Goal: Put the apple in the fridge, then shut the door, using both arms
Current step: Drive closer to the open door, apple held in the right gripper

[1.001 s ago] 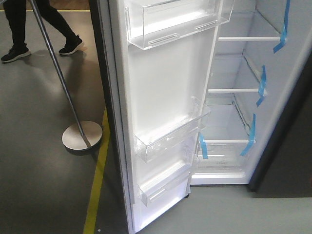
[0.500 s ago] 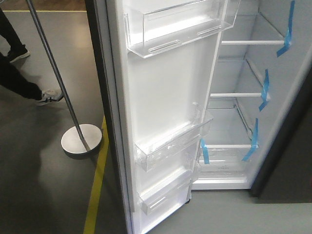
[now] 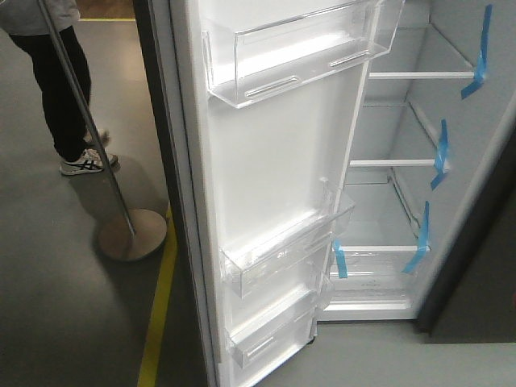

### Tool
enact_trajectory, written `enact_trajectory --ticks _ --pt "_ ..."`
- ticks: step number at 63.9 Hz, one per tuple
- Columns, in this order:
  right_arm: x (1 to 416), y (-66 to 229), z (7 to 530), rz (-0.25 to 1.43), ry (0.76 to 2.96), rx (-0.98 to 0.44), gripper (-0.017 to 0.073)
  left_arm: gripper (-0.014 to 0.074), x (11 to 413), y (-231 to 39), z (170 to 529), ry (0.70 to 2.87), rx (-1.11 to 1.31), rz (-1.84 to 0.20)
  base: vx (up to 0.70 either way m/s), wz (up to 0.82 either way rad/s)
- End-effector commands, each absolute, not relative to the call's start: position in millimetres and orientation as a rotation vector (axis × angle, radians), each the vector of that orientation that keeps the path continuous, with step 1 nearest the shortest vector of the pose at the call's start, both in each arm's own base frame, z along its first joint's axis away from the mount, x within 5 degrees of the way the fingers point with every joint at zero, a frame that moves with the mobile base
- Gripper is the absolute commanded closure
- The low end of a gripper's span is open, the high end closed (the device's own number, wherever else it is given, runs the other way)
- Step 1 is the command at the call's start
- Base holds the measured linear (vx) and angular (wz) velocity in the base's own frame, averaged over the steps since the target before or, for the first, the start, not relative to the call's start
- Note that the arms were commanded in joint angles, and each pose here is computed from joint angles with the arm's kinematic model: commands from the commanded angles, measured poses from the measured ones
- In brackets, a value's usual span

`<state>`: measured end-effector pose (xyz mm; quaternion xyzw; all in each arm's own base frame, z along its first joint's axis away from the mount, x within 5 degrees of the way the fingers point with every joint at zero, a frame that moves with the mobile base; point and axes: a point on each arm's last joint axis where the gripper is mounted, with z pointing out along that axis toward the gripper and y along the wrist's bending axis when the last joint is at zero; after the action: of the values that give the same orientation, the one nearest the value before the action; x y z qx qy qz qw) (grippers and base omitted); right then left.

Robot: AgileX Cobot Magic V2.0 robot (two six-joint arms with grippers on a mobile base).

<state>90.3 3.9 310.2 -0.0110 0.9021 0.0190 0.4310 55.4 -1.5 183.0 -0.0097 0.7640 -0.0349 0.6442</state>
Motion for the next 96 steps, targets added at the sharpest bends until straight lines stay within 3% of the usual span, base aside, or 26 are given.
enact_trajectory --ticks 1,96 --pt "93.8 3.5 324.8 0.042 2.143 -0.024 0.0361 0.0599 55.9 -2.2 183.2 1.678 -0.031 -0.102 0.05 0.00" --pt "93.8 3.5 324.8 0.042 2.143 -0.024 0.0361 0.0599 55.9 -2.2 183.2 1.678 -0.031 -0.102 0.04 0.00"
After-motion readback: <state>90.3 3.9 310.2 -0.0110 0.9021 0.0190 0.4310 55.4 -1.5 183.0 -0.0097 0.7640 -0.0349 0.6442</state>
